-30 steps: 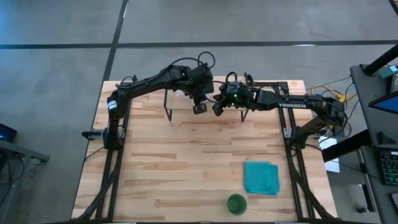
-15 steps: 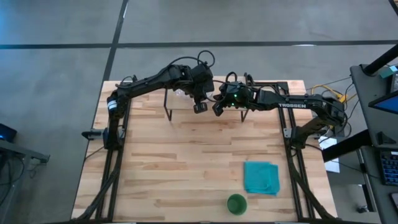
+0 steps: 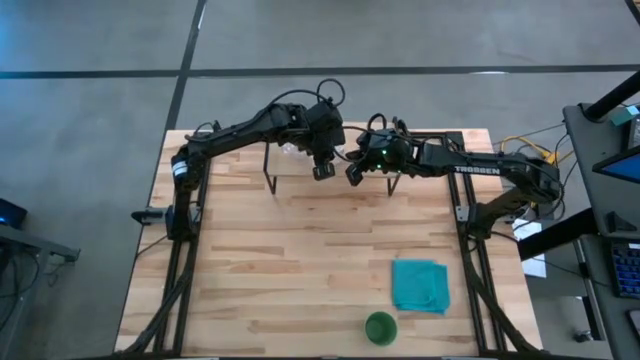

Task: Stack small to large cups/mugs on shelf
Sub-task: Put the green cup on the shelf

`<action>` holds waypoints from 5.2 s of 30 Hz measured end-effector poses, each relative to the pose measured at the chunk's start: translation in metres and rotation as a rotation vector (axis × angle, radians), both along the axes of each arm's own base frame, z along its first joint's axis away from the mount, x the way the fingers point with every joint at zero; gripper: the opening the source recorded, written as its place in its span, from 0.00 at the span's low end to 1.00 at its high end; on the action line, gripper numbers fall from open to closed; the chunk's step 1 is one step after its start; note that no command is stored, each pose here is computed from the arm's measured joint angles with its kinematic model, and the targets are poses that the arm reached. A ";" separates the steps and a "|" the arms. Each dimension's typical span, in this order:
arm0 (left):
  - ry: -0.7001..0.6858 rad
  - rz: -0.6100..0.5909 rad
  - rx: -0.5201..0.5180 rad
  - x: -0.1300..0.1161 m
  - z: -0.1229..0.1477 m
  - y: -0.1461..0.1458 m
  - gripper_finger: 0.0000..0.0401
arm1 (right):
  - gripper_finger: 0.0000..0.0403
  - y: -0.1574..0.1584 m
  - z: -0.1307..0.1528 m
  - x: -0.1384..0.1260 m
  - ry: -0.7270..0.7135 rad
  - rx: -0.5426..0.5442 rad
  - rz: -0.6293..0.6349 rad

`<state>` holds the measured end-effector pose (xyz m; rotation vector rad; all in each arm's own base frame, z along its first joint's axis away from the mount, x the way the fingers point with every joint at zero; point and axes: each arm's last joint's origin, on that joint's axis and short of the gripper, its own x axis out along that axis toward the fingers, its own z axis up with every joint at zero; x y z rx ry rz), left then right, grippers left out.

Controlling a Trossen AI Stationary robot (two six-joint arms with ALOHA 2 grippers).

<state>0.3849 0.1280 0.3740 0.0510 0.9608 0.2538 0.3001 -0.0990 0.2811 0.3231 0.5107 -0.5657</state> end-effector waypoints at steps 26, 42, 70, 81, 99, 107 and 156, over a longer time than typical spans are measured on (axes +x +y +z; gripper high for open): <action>-0.307 -0.101 0.041 -0.041 0.092 -0.063 0.20 | 0.02 0.079 0.069 -0.089 -0.122 0.414 0.513; -0.366 -0.079 -0.012 -0.056 0.106 -0.078 0.20 | 0.02 0.165 0.060 -0.099 0.037 0.629 0.560; -0.436 -0.057 0.142 -0.096 0.137 -0.080 0.20 | 0.27 0.226 0.015 -0.032 0.409 0.896 0.614; -0.460 -0.018 0.252 -0.121 0.152 -0.081 0.20 | 0.26 0.245 0.031 -0.033 0.735 0.598 0.531; -0.552 -0.017 0.305 -0.164 0.175 -0.087 0.20 | 0.26 0.293 -0.005 -0.015 0.787 0.629 0.491; -0.550 -0.018 0.304 -0.163 0.175 -0.087 0.20 | 0.26 0.302 -0.009 -0.016 0.789 0.637 0.479; -0.504 0.017 0.398 -0.163 0.174 -0.084 0.20 | 0.02 0.220 0.044 -0.006 0.975 0.378 0.380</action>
